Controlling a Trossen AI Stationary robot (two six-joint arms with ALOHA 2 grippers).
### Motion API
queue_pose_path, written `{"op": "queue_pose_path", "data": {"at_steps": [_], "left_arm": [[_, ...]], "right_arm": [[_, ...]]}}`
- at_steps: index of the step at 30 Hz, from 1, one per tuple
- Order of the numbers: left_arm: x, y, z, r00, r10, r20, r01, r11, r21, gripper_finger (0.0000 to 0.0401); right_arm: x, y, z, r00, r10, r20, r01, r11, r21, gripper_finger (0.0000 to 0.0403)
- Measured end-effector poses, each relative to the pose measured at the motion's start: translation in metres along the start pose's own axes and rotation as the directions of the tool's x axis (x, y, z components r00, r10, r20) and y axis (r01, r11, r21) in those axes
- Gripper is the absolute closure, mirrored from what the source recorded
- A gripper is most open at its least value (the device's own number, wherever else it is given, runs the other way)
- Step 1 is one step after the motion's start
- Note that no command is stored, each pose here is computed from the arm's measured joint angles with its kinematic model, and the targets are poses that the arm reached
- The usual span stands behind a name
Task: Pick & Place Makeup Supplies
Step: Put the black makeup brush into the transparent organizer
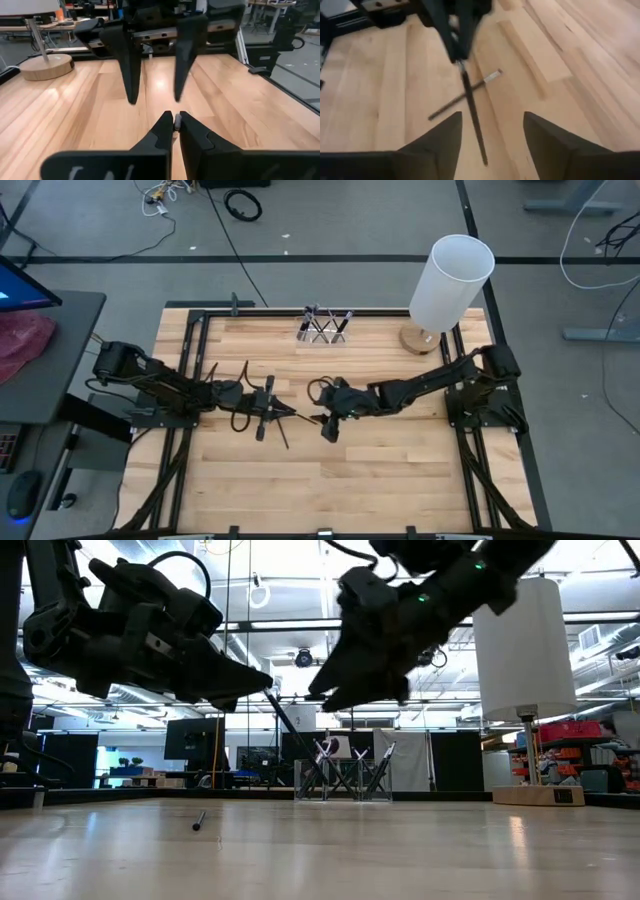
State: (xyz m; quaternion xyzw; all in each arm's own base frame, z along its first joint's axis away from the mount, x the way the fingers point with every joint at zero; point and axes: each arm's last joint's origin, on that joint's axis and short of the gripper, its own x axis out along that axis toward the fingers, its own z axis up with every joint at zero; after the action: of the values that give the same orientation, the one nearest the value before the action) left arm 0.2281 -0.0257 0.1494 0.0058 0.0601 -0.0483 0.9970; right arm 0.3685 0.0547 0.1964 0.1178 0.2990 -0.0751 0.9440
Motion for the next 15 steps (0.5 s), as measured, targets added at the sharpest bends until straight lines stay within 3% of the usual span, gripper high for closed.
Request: {"op": "queue_pose_path", "data": {"at_steps": [6, 15], "left_arm": [[0.000, 0.000, 0.000, 1.000, 0.003, 0.003, -0.003, 1.000, -0.014, 0.0383], [0.000, 0.000, 0.001, 1.000, 0.008, 0.010, -0.008, 1.000, -0.014, 0.0381]], "right_arm": [[0.018, 0.010, 0.016, 0.998, 0.067, 0.012, -0.066, 0.993, -0.102, 0.0179], [0.041, 0.018, 0.024, 0.996, 0.077, 0.034, -0.070, 0.981, -0.181, 0.0221]]}}
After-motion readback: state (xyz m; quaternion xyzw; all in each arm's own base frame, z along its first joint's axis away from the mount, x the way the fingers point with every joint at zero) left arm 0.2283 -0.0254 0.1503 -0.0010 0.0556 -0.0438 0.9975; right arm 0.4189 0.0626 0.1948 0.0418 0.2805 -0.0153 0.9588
